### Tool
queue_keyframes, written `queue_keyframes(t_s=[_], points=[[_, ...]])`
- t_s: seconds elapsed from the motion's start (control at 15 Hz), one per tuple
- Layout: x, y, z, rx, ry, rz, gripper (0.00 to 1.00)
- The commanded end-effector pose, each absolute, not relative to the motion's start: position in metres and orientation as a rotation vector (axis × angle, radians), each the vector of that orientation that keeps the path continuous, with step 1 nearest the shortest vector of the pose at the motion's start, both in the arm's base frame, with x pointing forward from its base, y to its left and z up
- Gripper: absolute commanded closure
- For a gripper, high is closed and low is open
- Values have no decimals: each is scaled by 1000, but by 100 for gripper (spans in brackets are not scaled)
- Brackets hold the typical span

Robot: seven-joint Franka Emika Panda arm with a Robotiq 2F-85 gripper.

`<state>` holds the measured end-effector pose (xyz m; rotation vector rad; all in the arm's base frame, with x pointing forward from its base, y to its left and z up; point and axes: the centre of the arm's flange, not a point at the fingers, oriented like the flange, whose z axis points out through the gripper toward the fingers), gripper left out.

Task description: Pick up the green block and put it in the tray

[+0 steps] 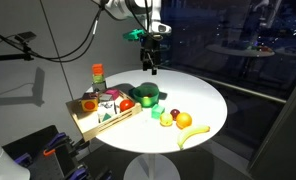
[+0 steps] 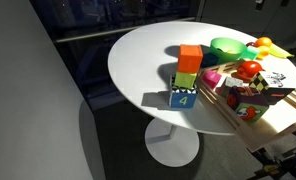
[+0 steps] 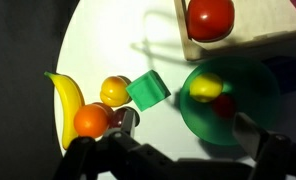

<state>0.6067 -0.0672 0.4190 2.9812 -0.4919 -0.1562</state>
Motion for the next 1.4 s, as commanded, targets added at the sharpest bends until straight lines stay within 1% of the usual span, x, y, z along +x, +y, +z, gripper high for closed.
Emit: queue_keyframes(t_s=[0.0, 0.07, 0.6, 1.33], points=[[622, -79, 419, 2962, -475, -210, 0], [610, -73, 412, 2975, -495, -182, 0], [611, -72, 408, 2974, -492, -193, 0], [616, -121, 369, 2857, -920, -267, 0]])
